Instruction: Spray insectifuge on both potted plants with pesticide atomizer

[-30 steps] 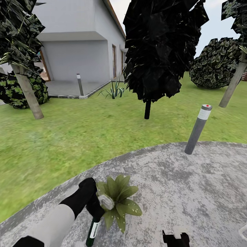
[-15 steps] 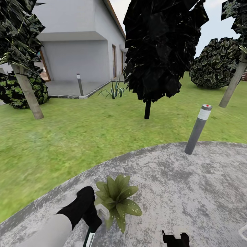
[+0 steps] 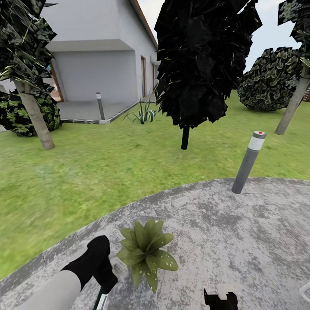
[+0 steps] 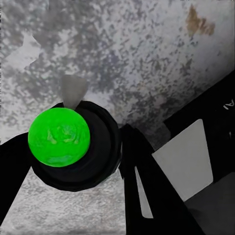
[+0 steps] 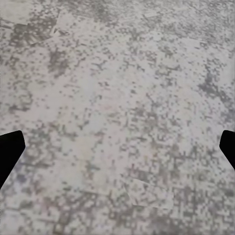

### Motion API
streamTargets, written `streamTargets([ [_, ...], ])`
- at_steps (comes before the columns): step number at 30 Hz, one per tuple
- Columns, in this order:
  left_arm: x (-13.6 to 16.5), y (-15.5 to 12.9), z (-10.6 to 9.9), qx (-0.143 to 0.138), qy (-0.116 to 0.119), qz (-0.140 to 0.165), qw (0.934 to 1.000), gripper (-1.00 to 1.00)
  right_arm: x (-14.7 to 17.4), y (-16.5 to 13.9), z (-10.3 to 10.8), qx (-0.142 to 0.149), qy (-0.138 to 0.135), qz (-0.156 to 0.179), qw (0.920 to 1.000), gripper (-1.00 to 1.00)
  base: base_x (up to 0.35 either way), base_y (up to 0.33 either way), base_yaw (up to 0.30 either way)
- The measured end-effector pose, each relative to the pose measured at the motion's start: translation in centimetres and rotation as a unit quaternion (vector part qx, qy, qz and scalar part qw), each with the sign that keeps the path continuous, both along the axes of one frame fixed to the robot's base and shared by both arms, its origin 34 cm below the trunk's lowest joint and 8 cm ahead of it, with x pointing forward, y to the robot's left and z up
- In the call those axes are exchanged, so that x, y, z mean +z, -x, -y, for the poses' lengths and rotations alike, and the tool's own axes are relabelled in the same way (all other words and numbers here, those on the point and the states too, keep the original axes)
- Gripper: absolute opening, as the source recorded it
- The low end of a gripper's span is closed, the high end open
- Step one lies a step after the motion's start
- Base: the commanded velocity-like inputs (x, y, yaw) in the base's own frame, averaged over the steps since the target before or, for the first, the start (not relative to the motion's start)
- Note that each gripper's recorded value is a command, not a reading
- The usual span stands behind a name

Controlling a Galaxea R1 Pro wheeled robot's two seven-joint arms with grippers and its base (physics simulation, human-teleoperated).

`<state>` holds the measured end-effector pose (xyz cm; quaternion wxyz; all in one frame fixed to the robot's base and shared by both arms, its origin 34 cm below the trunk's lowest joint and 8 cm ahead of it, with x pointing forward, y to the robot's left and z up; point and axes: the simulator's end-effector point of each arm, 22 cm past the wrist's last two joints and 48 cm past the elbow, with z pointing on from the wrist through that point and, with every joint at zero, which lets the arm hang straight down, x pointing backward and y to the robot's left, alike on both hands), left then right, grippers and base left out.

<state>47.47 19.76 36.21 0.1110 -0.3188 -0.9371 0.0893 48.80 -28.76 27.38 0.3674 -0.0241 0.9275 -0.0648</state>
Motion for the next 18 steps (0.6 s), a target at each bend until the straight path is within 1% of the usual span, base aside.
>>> streamTargets([
  [1,0.1,-0.2,0.1,0.0,0.001,0.003,1.0,-1.0,0.0,0.0,0.0,0.0,0.0,0.0,1.0,1.0,0.0,0.0,0.0],
  [3,0.3,-0.4,1.1,-0.003,0.007,0.006,1.0,-1.0,0.0,0.0,-0.1,0.0,0.0,0.0,1.0,1.0,0.0,0.0,0.0],
  [4,0.5,-0.4,2.5,-0.007,0.016,0.007,0.9998,-1.0,0.0,0.0,0.0,0.0,0.0,0.0,1.0,1.0,0.0,0.0,0.0],
  [5,0.7,-0.3,4.5,-0.015,0.028,0.008,0.9995,-1.0,0.0,0.0,0.0,0.0,0.0,0.0,1.0,1.0,0.0,0.0,0.0],
  [6,0.8,-0.3,5.2,-0.021,0.029,0.011,0.9993,-1.0,0.0,0.0,0.0,0.0,0.0,0.0,1.0,1.0,0.0,0.0,0.0],
  [7,0.7,-0.5,5.3,-0.025,0.026,0.015,0.9992,-1.0,0.0,0.0,0.0,0.0,0.0,0.0,1.0,1.0,0.0,0.0,0.0],
  [9,0.6,-0.7,4.8,-0.028,0.016,0.021,0.9993,-1.0,0.0,0.0,0.0,0.0,0.0,0.0,1.0,1.0,0.0,0.0,0.0],
  [10,0.2,-0.5,3.6,-0.027,0.005,0.018,0.9995,-1.0,0.0,0.0,0.0,0.0,0.0,0.0,1.0,1.0,0.0,0.0,0.0],
  [12,-0.5,0.2,1.3,-0.017,-0.008,0.011,0.9998,-1.0,0.0,0.0,-0.1,0.0,0.0,0.0,1.0,1.0,0.0,0.0,0.0],
  [13,-0.7,0.5,0.7,-0.015,-0.01,0.008,0.9998,-1.0,0.0,0.0,-0.1,0.0,0.0,0.0,1.0,1.0,0.0,0.0,0.0],
  [16,-1.8,1.8,0.4,-0.033,0.005,0.008,0.9994,-1.0,0.0,0.0,0.2,0.0,0.001,0.0,1.0,1.0,0.0,0.0,0.0],
  [18,-1.8,1.8,0.6,-0.035,0.008,0.009,0.9993,-1.0,0.0,0.0,0.4,0.0,0.002,0.0,1.0,1.0,0.0,0.0,0.0],
])
